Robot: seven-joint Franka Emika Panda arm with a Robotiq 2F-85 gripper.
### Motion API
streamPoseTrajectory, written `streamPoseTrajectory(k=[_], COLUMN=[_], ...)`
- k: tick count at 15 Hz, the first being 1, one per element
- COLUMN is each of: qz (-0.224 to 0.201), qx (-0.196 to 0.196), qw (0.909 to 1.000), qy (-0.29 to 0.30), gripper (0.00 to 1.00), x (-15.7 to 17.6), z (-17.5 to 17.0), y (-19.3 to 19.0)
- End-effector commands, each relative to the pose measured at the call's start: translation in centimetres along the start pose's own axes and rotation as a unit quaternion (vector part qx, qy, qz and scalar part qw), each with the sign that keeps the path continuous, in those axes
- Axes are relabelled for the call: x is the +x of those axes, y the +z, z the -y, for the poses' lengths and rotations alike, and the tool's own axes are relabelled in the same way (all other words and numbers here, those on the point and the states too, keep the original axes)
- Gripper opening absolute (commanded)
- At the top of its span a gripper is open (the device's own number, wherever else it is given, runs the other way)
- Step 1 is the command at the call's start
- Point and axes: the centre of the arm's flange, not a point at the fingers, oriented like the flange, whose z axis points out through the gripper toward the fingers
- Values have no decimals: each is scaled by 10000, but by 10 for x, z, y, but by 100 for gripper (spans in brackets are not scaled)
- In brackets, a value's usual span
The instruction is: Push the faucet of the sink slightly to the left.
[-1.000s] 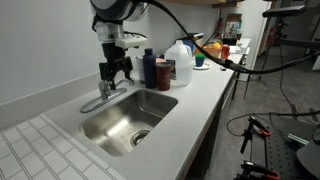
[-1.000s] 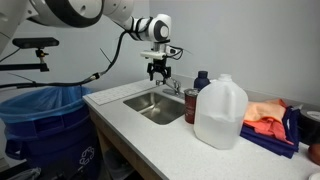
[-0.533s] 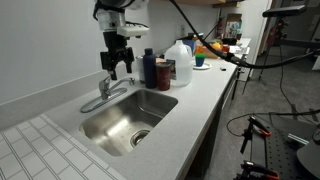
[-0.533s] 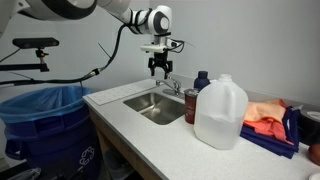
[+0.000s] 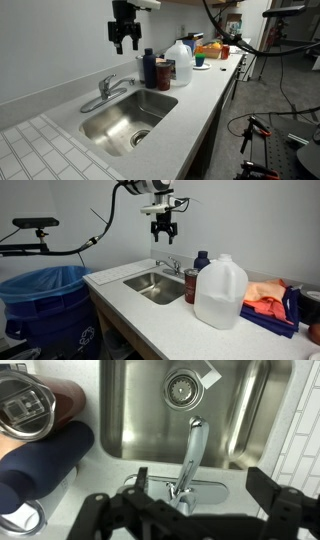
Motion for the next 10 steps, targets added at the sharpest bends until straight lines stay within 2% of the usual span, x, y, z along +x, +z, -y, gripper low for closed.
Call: streamPoseTrajectory(k=[1, 10], qz=[-434, -1510], qx=[132, 335], qw=[9989, 9875], qy=[119, 292], gripper=[100, 100], x=[-44, -68], z=[-10, -9], y=[-21, -41])
